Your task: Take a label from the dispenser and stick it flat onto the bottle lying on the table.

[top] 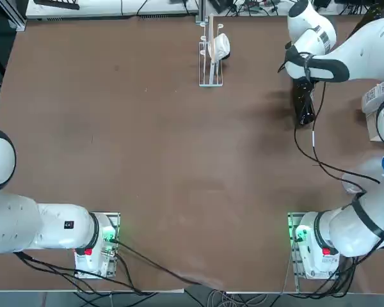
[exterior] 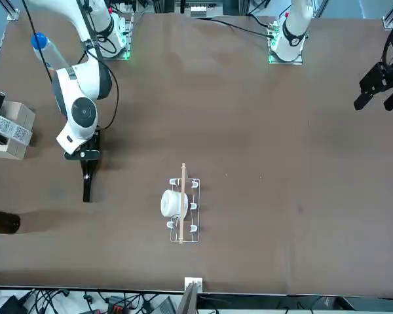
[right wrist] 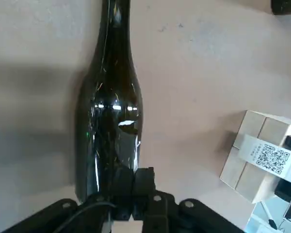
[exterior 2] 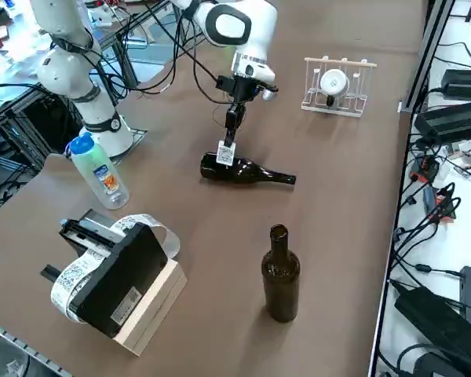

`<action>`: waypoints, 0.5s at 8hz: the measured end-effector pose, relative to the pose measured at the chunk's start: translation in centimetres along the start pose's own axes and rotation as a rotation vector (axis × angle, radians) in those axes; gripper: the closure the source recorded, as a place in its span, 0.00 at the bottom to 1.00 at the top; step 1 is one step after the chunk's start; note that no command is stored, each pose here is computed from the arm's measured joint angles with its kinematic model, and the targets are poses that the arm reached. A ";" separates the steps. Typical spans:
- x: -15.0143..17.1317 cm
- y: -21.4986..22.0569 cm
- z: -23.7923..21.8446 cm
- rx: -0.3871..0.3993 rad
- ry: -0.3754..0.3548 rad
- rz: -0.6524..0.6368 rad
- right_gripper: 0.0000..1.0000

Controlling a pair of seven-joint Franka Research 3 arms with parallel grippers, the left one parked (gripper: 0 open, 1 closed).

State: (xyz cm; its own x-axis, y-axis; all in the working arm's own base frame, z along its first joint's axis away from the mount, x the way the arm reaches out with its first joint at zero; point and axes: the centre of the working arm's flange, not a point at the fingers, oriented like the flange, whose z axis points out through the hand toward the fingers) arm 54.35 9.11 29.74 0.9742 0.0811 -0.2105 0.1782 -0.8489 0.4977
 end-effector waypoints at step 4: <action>0.2 -0.6 0.2 0.002 -0.001 0.013 0.99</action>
State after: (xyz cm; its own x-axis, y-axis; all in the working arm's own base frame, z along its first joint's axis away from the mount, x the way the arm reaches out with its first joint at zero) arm 54.39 9.59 29.26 0.9762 0.0697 -0.2055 0.1658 -0.8507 0.4988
